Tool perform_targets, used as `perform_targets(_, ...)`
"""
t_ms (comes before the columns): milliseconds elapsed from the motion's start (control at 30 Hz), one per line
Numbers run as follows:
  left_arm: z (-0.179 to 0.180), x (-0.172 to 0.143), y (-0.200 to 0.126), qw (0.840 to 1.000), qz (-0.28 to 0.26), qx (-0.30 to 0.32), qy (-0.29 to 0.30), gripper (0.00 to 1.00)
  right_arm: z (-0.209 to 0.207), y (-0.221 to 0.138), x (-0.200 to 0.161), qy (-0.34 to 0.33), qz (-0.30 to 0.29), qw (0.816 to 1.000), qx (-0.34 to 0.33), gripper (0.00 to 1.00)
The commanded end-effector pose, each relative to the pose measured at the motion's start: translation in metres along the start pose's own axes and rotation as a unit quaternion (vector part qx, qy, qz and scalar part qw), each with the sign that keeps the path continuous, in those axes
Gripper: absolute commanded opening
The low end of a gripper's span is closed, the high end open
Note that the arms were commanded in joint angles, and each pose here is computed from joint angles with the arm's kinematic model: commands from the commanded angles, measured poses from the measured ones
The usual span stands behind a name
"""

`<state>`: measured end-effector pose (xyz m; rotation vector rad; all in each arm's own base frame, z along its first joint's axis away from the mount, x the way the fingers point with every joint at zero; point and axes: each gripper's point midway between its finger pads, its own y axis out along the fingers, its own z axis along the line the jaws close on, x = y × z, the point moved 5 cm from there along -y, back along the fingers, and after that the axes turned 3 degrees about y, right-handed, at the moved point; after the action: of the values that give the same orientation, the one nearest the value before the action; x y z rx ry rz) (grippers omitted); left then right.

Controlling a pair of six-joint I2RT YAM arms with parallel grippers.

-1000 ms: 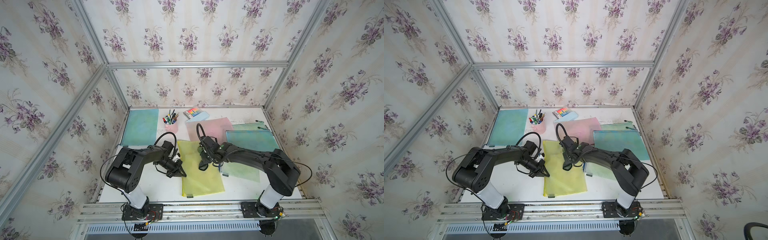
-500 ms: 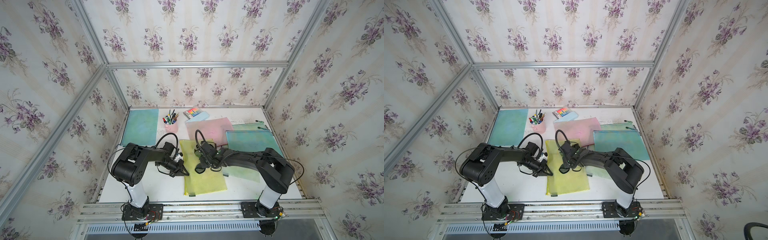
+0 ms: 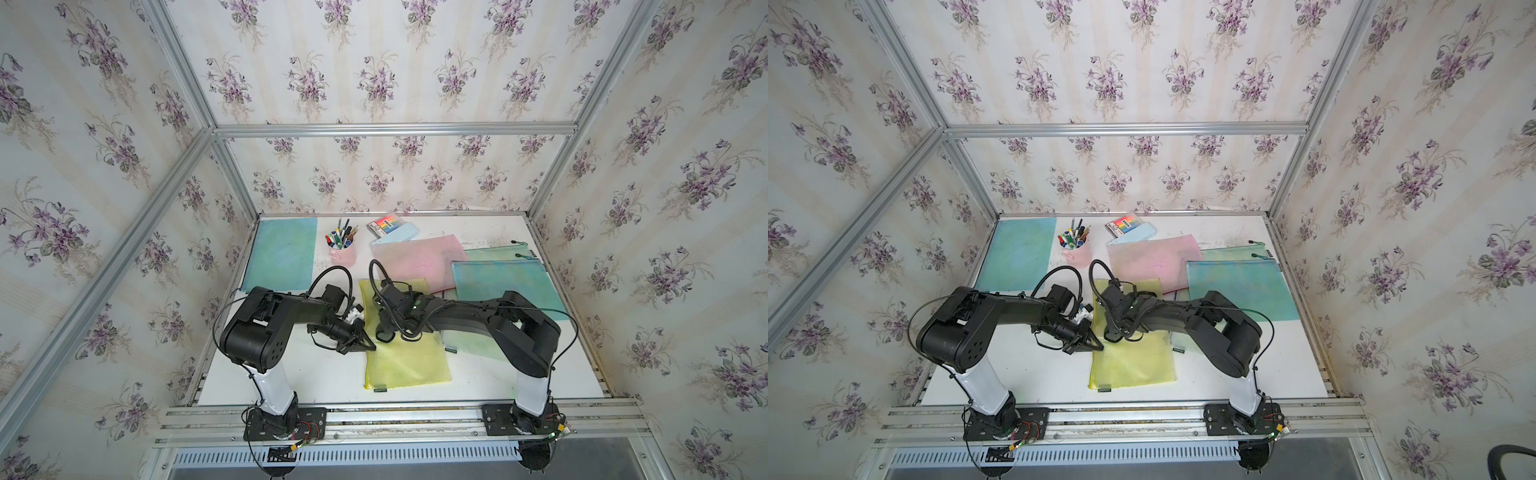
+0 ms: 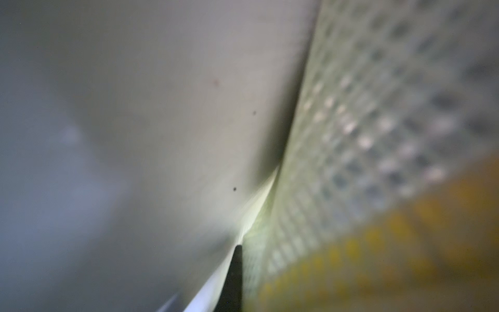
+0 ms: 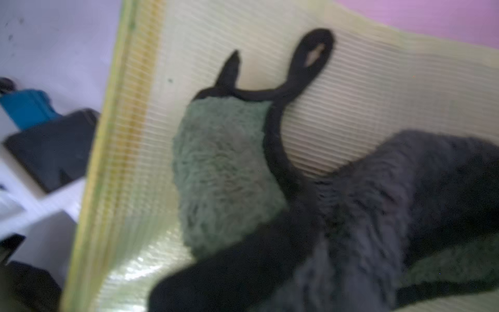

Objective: Wipe the document bag
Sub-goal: Wipe the dirt from the document bag.

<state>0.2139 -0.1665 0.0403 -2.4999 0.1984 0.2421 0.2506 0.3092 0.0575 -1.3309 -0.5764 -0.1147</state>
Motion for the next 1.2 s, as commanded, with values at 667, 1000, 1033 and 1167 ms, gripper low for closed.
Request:
perform_targets(667,0.035,-0.014,0.007,0.995,0.006,0.064,-0.075,0.05,-0.063,-0.028,-0.042,0.017,0.064,0.994,-0.088,0.12)
perform_targets(1000,0.022,-0.024,0.003,0.995,0.021,0.078,-0.065,0.05,-0.046,-0.002,-0.043,-0.031,0.070,0.992,-0.100,0.11)
perform_targets(1033,0.020,-0.024,0.002,0.995,0.021,0.075,-0.065,0.05,-0.063,-0.006,-0.042,-0.015,0.069,0.991,-0.110,0.11)
perform_targets(1167,0.015,-0.023,0.001,0.995,0.029,0.066,-0.070,0.05,-0.082,-0.028,-0.025,-0.007,0.038,0.994,-0.098,0.12)
